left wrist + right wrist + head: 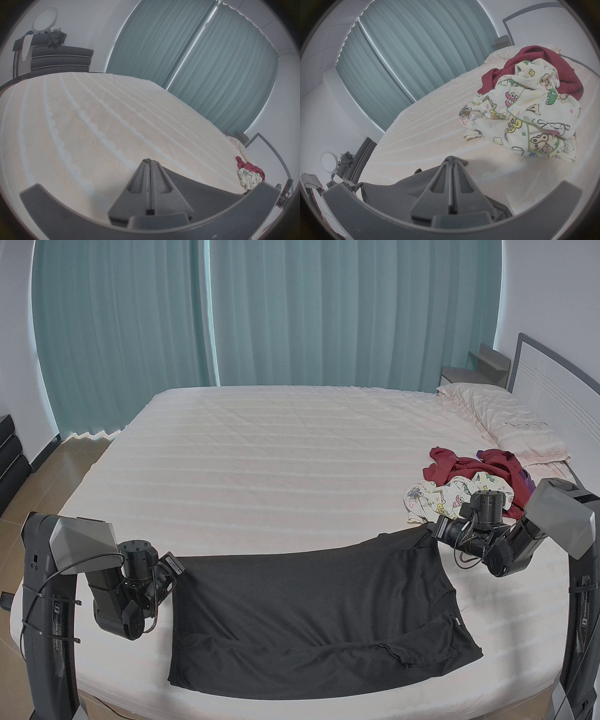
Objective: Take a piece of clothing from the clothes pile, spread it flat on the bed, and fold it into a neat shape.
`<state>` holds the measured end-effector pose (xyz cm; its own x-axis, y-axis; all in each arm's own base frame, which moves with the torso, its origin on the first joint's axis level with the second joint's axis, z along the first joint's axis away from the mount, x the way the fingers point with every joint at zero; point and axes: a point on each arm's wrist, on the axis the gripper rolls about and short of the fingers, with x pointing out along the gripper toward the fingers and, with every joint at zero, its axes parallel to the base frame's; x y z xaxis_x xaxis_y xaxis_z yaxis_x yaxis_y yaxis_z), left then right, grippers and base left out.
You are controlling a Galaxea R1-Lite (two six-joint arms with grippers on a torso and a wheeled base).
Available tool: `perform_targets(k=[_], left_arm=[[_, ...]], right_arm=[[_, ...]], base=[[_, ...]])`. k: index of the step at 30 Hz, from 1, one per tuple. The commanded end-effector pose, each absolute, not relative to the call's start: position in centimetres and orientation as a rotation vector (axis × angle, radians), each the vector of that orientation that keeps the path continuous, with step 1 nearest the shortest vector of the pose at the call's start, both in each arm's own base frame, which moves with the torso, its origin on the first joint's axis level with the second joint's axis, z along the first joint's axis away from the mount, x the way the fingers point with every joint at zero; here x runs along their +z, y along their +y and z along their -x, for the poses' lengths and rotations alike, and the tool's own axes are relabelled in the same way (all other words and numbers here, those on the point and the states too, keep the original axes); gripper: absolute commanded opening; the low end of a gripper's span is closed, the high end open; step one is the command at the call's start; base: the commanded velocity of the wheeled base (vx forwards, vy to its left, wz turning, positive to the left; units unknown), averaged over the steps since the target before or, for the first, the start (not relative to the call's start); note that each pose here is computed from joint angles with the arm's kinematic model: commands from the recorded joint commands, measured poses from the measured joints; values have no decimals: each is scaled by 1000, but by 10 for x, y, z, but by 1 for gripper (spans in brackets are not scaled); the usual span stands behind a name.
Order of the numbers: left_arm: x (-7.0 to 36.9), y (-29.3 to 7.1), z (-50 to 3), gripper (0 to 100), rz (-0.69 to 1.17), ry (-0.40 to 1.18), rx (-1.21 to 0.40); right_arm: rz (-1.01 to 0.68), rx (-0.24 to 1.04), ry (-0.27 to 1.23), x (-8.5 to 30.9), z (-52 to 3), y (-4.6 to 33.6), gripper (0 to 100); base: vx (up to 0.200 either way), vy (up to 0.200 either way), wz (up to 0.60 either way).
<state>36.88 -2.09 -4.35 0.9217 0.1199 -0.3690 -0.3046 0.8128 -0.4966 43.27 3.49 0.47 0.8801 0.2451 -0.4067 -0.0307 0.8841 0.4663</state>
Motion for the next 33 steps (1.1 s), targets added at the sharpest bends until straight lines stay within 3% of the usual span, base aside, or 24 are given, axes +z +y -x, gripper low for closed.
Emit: perform_targets(k=[1,17,33], left_arm=[[-39,-24,-365,0,584,314,202],[-43,-28,-362,0,582,329,162],[-44,-25,-340,0,449,353,141]], right_arm=[[-475,136,456,15,-430,26,0],[-480,112,496,2,-420,19,0],[-480,153,505,-1,-385,18,0]], base=[[0,0,0],[0,0,0],[0,0,0]])
